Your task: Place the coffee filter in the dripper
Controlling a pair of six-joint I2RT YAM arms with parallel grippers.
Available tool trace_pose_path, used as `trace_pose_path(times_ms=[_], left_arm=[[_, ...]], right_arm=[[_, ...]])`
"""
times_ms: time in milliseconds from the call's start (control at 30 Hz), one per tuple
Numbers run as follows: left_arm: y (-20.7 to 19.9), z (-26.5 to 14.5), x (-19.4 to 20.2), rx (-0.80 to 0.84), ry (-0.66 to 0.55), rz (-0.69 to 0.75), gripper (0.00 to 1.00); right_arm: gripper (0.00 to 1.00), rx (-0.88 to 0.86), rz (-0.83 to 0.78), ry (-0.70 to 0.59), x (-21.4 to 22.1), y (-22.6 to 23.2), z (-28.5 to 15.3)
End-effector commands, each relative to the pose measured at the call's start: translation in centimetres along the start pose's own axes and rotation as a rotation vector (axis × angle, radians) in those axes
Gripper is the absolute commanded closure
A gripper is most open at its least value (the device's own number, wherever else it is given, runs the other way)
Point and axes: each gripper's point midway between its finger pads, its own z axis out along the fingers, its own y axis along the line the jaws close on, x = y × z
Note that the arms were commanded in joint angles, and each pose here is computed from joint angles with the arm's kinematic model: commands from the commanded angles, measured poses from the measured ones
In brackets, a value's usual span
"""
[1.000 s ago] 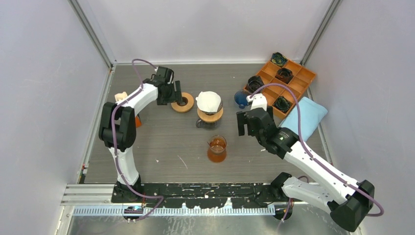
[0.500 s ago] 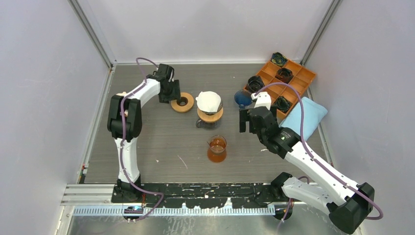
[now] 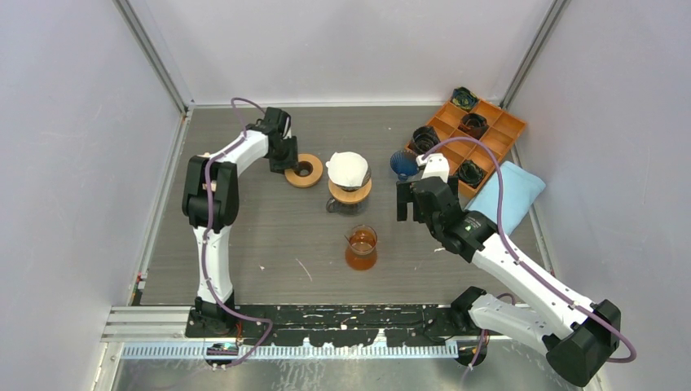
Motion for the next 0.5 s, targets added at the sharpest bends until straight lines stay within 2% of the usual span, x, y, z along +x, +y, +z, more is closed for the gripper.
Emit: trace_pose_path(times_ms=[0,467], left_arm=[[0.0,-2.7,-0.7,0.007,-0.024,0.043,0.68],[0.9,-8.3,4.0,0.021,-0.007,0.04,0.78]], right_arm=[[0.0,-0.026,0.057,-0.05,-1.2,0.4,-0.3],[0.0,-0.148,0.066,-0.029,-0.3,1.9,-1.5]])
